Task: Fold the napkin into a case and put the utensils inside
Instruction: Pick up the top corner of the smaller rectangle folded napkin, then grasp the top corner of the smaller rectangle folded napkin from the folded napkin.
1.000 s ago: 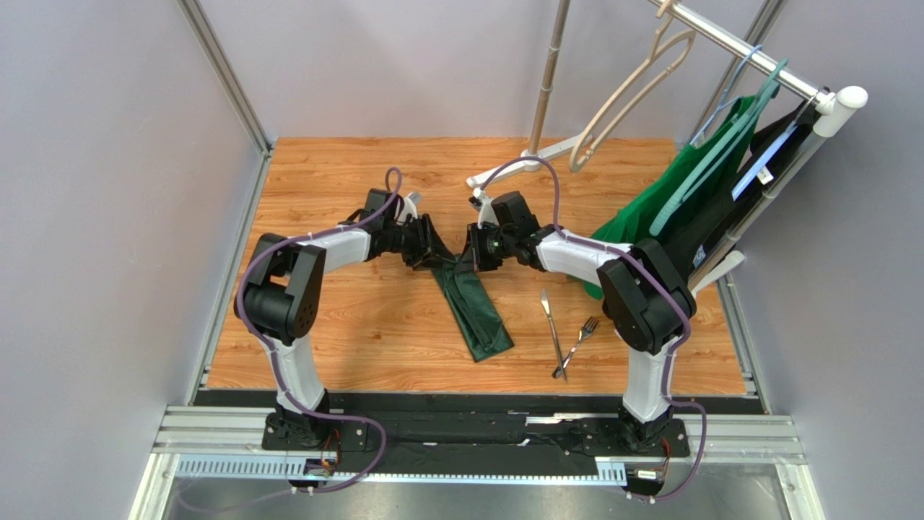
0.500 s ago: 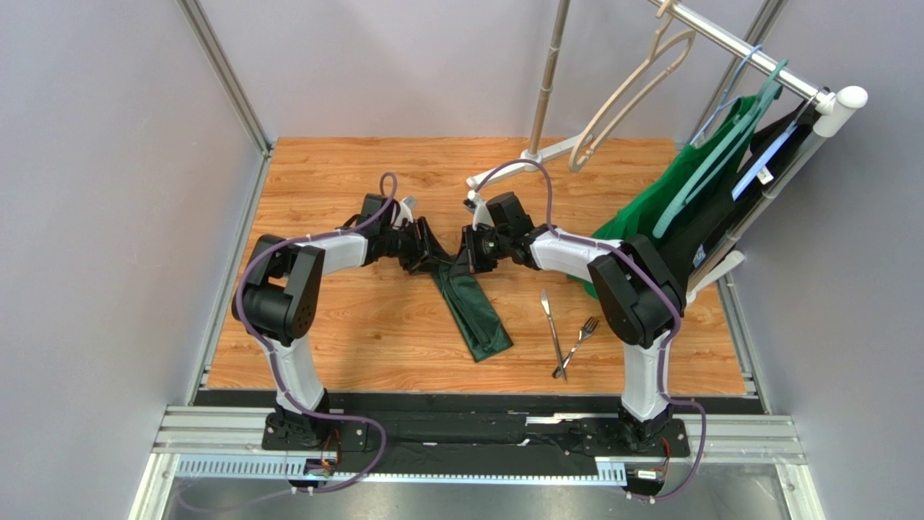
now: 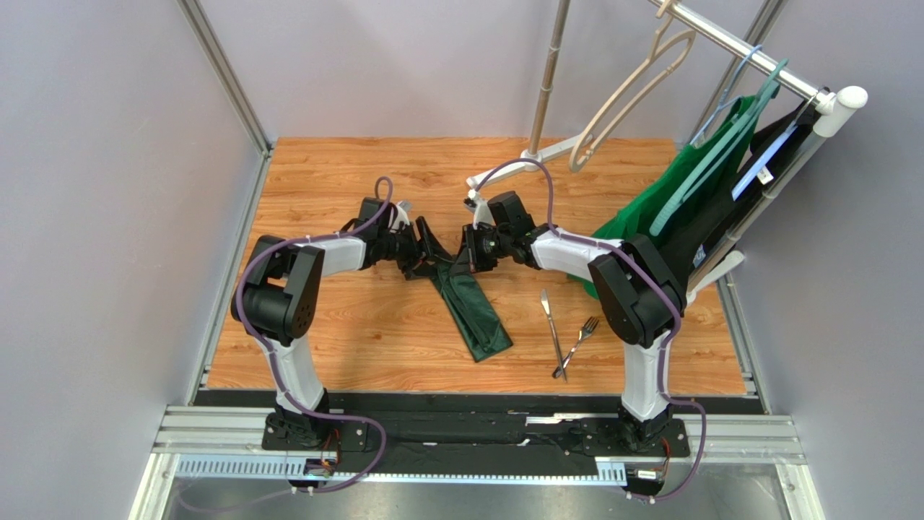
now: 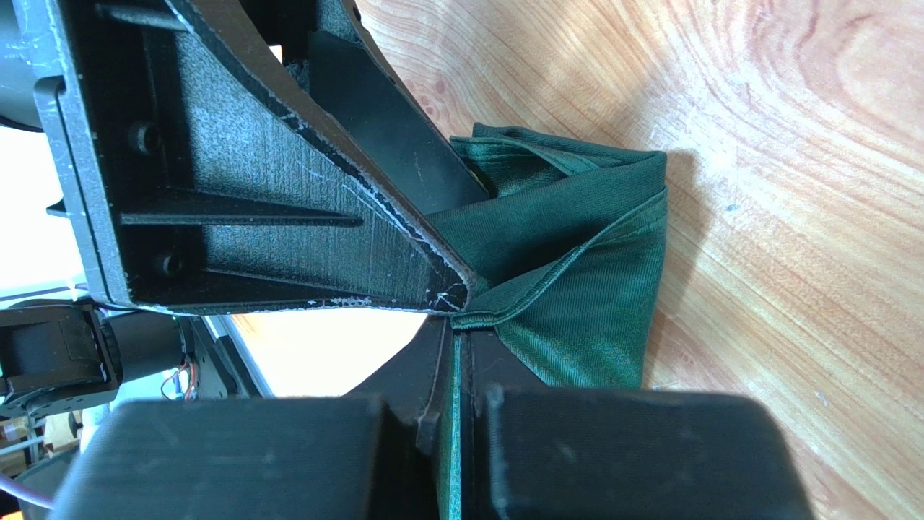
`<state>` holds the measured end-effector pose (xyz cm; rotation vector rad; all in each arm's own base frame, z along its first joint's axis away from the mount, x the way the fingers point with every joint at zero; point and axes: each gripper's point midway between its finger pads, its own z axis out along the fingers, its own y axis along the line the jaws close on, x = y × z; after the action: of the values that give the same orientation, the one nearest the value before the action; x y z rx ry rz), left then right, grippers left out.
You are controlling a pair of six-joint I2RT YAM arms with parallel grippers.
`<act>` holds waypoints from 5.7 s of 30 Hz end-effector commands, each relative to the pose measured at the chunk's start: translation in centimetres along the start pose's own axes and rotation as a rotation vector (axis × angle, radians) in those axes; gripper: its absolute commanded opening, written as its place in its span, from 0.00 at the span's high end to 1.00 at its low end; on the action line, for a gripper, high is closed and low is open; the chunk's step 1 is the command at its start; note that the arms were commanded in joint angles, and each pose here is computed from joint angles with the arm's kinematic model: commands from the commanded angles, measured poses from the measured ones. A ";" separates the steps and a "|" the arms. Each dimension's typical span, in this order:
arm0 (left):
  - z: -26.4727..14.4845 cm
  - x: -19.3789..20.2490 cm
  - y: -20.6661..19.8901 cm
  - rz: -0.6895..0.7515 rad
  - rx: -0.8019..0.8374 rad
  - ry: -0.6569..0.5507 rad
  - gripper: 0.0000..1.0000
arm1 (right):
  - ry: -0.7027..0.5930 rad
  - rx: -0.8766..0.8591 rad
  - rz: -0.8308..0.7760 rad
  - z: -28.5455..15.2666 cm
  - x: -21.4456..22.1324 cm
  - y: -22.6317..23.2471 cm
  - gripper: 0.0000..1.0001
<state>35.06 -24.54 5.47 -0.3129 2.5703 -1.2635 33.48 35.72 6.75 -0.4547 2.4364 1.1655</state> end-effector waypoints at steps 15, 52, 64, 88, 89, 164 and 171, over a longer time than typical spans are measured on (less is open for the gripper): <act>-1.1 -1.8 -3.2 -0.004 0.091 -0.051 0.35 | 0.011 -0.059 -0.068 0.7 0.9 1.3 1.00; -0.6 -0.3 -1.7 -0.079 0.045 0.013 1.00 | -0.142 -0.012 -0.228 -0.7 0.5 2.7 0.61; -0.8 -0.1 -2.2 -0.263 0.048 0.011 1.00 | -0.213 0.048 -0.334 0.2 -0.6 4.4 0.56; -1.6 -0.2 -2.8 -0.426 0.030 -0.028 1.00 | -0.293 0.177 -0.407 0.1 0.2 4.5 0.58; -1.6 -0.1 -2.8 -0.428 0.030 -0.027 1.00 | -0.294 0.183 -0.406 0.1 0.2 4.5 0.58; -2.0 0.5 -1.1 0.007 -0.086 0.030 0.42 | -0.193 -0.017 -0.483 1.9 1.6 5.3 1.00; -0.7 1.5 -1.0 0.005 -0.117 0.111 0.68 | -0.152 -0.031 -0.504 2.1 1.7 5.3 0.97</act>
<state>33.97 -24.48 6.02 -0.3216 2.7144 -1.1414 29.54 39.46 6.93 -0.8376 2.0581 0.9494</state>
